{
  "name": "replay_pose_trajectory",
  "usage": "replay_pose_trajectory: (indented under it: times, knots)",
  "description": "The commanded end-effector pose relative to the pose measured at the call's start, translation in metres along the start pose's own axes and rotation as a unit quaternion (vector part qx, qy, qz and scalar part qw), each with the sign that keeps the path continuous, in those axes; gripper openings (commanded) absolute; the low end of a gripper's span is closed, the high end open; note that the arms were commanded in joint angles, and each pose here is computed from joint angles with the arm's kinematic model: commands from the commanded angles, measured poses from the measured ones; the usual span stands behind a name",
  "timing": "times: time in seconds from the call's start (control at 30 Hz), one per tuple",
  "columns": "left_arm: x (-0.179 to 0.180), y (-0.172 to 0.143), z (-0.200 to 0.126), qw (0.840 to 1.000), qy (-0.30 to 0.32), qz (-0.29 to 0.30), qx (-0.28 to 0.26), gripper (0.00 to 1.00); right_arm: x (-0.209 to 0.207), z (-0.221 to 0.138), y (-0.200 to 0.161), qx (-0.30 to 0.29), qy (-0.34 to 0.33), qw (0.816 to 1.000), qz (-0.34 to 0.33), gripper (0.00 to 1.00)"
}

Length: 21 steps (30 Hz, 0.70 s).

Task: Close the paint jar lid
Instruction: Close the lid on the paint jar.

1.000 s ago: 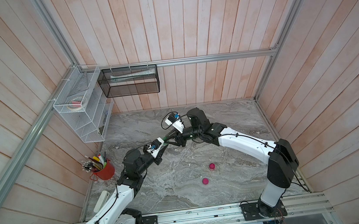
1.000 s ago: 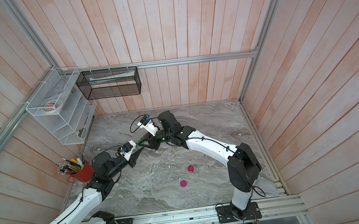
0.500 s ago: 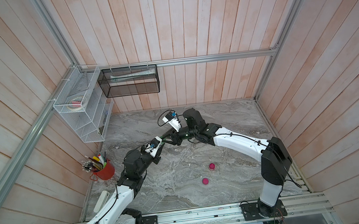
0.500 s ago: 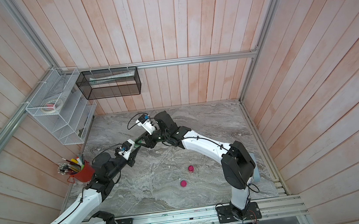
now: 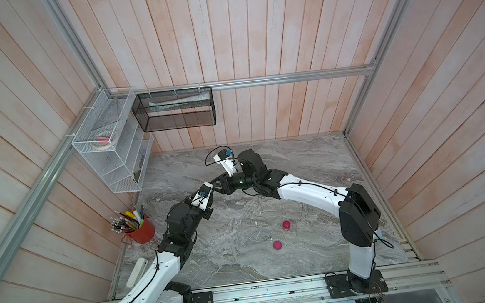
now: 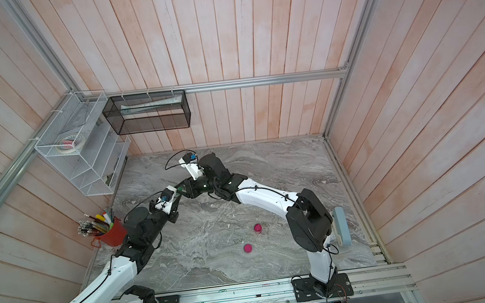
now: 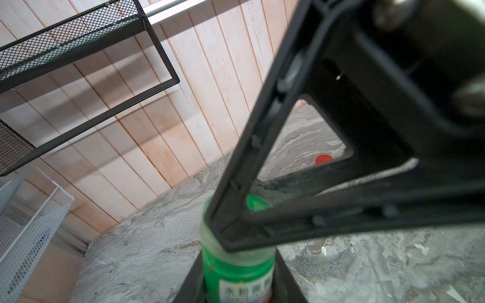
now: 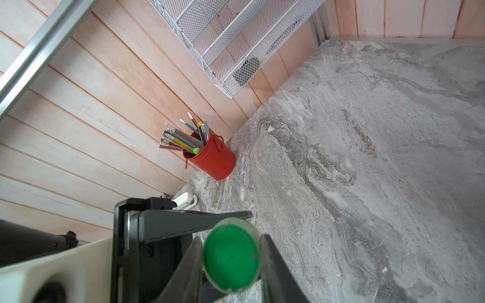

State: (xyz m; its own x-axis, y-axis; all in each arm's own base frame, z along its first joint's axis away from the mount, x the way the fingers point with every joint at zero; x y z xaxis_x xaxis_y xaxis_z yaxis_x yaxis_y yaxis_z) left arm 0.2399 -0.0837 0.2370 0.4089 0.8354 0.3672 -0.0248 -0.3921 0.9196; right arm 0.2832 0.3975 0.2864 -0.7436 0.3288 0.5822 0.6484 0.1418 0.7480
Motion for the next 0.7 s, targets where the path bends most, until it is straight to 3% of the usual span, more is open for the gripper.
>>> replay_pose_trajectory:
  times: [0.0, 0.27, 0.67]
  knots:
    - [0.018, 0.055, -0.012, 0.988, 0.05, 0.011, -0.149, 0.33, 0.002, 0.023, -0.066, 0.148, -0.001, 0.987, 0.063, 0.28]
    - [0.012, 0.055, -0.012, 0.987, 0.014, 0.012, -0.163, 0.33, -0.001, 0.017, -0.065, 0.148, -0.018, 0.988, 0.049, 0.32]
    - [-0.003, 0.057, -0.014, 0.976, -0.096, 0.027, -0.194, 0.33, -0.016, 0.004, -0.068, 0.163, -0.029, 0.985, 0.041, 0.33]
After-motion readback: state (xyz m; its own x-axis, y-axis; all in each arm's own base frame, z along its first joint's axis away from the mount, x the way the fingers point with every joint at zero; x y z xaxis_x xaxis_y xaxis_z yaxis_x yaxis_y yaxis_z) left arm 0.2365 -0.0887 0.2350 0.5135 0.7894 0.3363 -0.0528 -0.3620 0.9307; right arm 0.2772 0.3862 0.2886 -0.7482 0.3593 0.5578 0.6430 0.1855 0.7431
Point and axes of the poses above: each gripper's point midway between its finger pads, its own z axis out along the fingers, its own x axis along the line the jaws close on, y = z × x, the point moved 10 cm from there along -z, back along the fingers
